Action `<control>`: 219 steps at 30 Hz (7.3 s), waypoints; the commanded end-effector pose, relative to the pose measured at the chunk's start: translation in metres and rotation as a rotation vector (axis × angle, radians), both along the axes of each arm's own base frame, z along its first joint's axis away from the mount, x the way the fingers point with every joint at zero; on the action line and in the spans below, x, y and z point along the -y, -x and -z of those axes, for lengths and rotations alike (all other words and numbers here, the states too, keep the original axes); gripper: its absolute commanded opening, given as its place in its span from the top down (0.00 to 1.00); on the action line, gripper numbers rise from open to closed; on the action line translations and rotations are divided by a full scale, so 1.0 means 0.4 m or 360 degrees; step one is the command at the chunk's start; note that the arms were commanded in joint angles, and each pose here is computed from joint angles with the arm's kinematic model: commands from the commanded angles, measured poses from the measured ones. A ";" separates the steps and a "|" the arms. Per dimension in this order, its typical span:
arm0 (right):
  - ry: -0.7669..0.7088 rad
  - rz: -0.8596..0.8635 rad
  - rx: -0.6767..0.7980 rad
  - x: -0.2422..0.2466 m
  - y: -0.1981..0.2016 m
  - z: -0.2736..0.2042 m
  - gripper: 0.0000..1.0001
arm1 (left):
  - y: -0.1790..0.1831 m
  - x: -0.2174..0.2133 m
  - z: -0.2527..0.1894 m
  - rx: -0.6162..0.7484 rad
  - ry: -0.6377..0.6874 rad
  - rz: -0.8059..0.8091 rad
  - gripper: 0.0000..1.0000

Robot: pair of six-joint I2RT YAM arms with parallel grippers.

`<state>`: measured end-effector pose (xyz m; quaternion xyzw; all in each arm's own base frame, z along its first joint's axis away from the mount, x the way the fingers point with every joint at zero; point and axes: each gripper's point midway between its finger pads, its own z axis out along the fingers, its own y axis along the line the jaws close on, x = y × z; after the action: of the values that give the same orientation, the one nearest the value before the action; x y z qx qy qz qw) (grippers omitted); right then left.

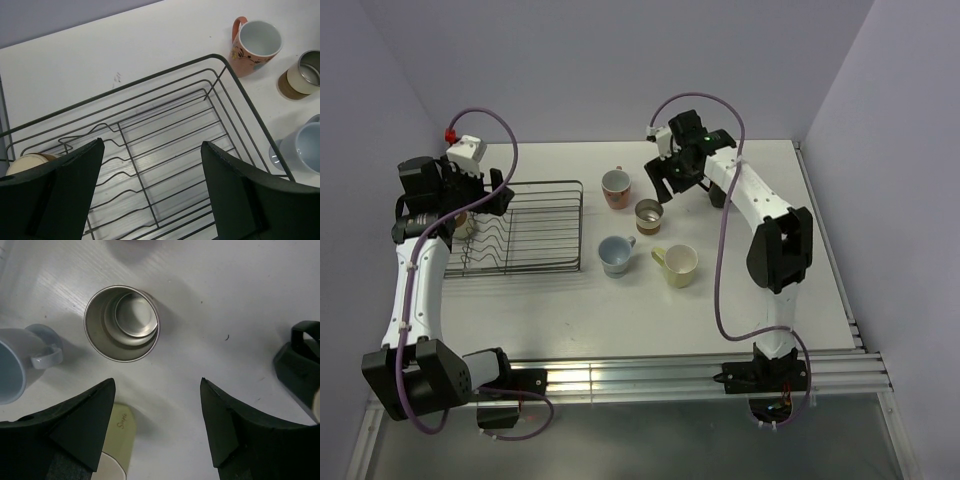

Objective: Load the cups into the dish rack

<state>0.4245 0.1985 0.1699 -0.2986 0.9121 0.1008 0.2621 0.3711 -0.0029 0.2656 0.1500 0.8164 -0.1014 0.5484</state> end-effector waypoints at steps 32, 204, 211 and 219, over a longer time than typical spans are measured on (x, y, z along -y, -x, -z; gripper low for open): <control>-0.0050 0.0135 -0.0195 -0.070 -0.066 0.204 0.56 | 0.002 0.040 -0.020 -0.0036 0.0171 0.0029 0.16; 0.0220 -0.0838 0.3230 -0.241 0.544 -0.513 0.00 | 0.141 0.200 -0.208 -0.0334 0.0763 0.0397 1.00; 0.0238 -0.0780 0.2193 -0.253 0.393 -0.424 0.00 | 0.060 0.001 -0.188 -0.0180 0.0230 -0.0195 1.00; 0.0190 -0.0711 0.1721 -0.249 0.329 -0.357 0.00 | 0.058 -0.212 -0.114 -0.0189 -0.0287 -0.0740 1.00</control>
<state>0.2874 0.3052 0.3483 -0.5013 0.4892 -0.0915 0.7078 0.3530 0.0367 0.3091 0.0184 0.8708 -0.0326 0.4903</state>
